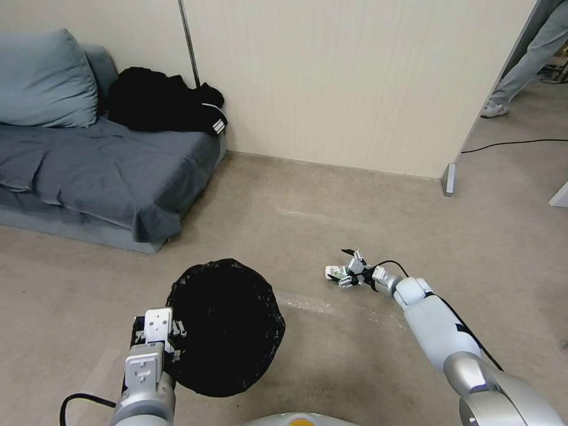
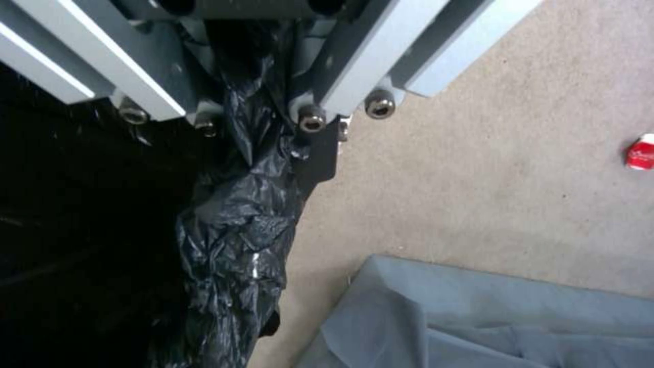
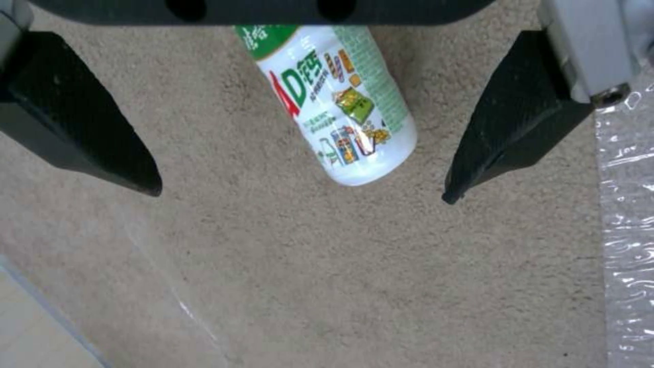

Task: Pick up the trash bin, then pick up the garbage from the floor and place it into the trash bin.

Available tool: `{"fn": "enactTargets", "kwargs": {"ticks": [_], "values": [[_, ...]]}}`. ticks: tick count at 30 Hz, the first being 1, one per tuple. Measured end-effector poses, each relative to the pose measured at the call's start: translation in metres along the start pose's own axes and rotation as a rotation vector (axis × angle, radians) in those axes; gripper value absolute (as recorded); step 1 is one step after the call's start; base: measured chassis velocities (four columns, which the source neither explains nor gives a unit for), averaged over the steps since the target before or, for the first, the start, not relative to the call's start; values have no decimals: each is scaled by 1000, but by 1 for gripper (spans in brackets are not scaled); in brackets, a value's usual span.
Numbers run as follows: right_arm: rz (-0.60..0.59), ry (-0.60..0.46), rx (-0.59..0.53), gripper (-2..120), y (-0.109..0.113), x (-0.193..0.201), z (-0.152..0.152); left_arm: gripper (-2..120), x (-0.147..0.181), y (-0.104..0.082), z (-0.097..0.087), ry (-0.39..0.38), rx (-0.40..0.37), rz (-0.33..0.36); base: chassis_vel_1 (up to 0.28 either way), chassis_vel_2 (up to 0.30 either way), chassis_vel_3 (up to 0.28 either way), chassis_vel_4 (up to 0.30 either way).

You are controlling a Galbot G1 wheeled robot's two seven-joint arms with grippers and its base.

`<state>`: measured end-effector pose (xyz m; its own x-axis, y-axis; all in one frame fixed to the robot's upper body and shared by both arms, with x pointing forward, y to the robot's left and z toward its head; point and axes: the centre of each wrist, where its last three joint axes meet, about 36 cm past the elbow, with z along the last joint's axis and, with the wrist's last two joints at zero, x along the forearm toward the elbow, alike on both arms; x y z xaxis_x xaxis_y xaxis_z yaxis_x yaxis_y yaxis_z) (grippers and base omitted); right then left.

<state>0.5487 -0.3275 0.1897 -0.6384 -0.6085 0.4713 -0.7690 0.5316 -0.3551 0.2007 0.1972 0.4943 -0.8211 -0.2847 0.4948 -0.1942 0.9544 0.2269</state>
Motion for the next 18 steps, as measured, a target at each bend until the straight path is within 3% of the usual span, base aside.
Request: {"fn": "enactTargets", "kwargs": {"ticks": [18], "values": [[13, 131, -126, 100, 11, 1, 18, 1, 3, -1, 4, 12, -14, -11, 0, 0, 0, 0]]}}
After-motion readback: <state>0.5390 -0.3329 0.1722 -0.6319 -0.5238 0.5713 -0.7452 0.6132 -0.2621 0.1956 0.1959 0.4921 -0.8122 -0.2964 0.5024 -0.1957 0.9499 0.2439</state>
